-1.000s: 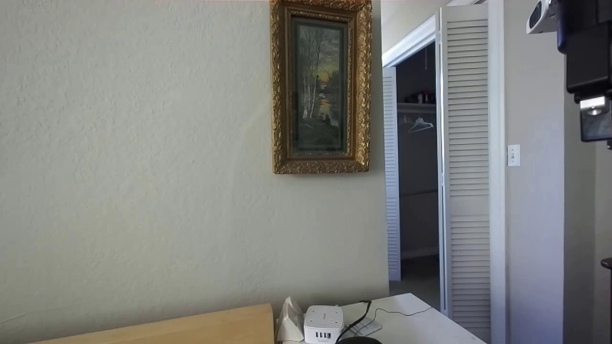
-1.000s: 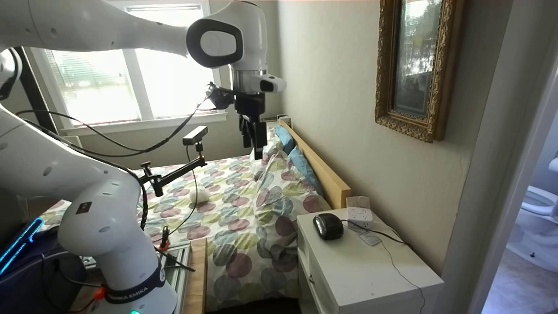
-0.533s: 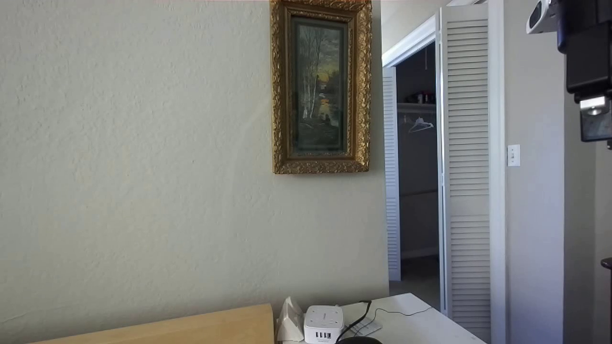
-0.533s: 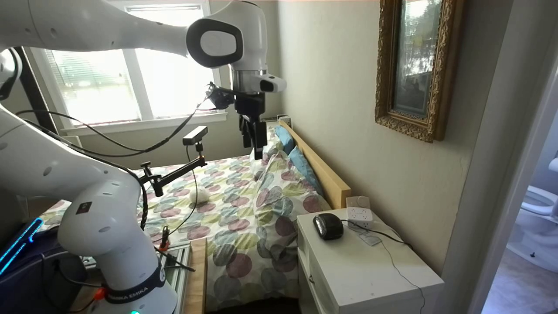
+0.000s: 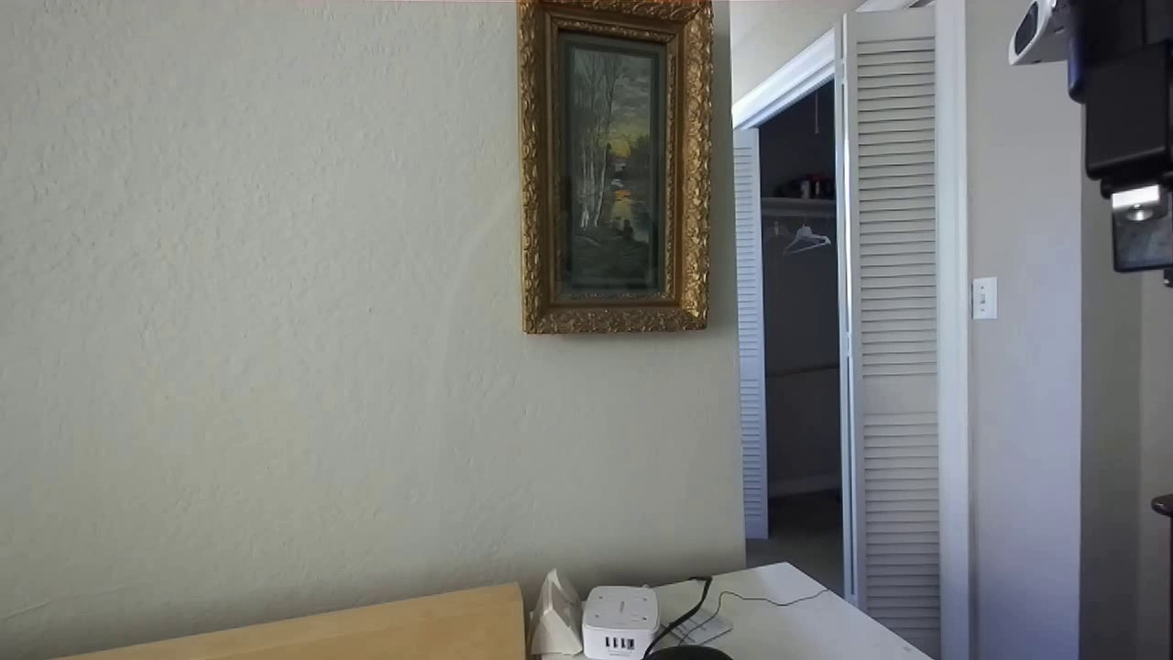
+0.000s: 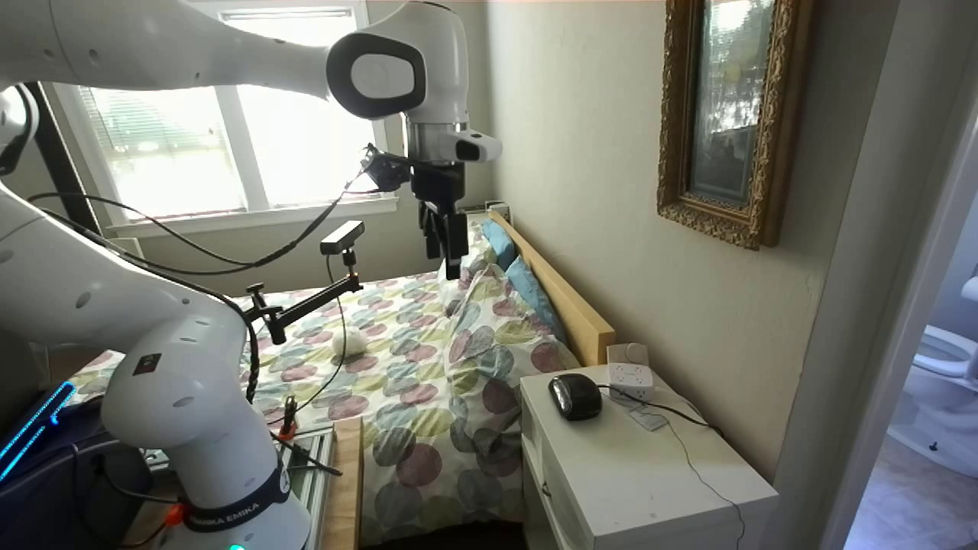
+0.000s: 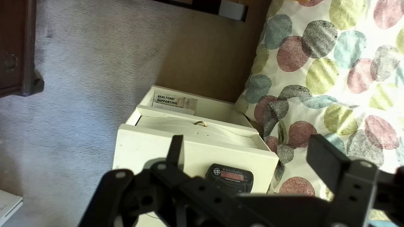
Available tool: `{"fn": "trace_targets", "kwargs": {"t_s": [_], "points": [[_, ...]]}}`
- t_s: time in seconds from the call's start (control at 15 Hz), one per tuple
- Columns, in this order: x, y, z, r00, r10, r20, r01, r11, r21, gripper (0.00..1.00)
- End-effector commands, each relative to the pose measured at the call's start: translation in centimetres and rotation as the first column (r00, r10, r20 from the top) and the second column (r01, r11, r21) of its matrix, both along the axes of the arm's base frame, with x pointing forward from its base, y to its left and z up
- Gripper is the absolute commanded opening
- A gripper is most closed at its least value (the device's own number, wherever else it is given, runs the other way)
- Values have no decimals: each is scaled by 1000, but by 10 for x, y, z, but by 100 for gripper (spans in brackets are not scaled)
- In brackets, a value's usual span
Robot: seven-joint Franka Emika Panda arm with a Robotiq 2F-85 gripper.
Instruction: Press the button on the black object
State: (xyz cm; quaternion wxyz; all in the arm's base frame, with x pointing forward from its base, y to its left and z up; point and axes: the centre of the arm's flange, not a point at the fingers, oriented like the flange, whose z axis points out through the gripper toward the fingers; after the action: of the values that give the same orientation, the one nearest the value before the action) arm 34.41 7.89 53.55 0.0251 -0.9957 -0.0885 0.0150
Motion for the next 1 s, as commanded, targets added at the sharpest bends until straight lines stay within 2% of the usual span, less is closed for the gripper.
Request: {"fn": "trace_targets", "kwargs": {"t_s": [0.0, 0.53, 0.93], "points": [[0, 0, 0, 1000, 0, 0, 0, 1000, 0, 100], [0, 0, 0, 1000, 0, 0, 0, 1000, 0, 100], [63, 11, -33, 998, 17, 59, -22, 996, 84, 100]]}}
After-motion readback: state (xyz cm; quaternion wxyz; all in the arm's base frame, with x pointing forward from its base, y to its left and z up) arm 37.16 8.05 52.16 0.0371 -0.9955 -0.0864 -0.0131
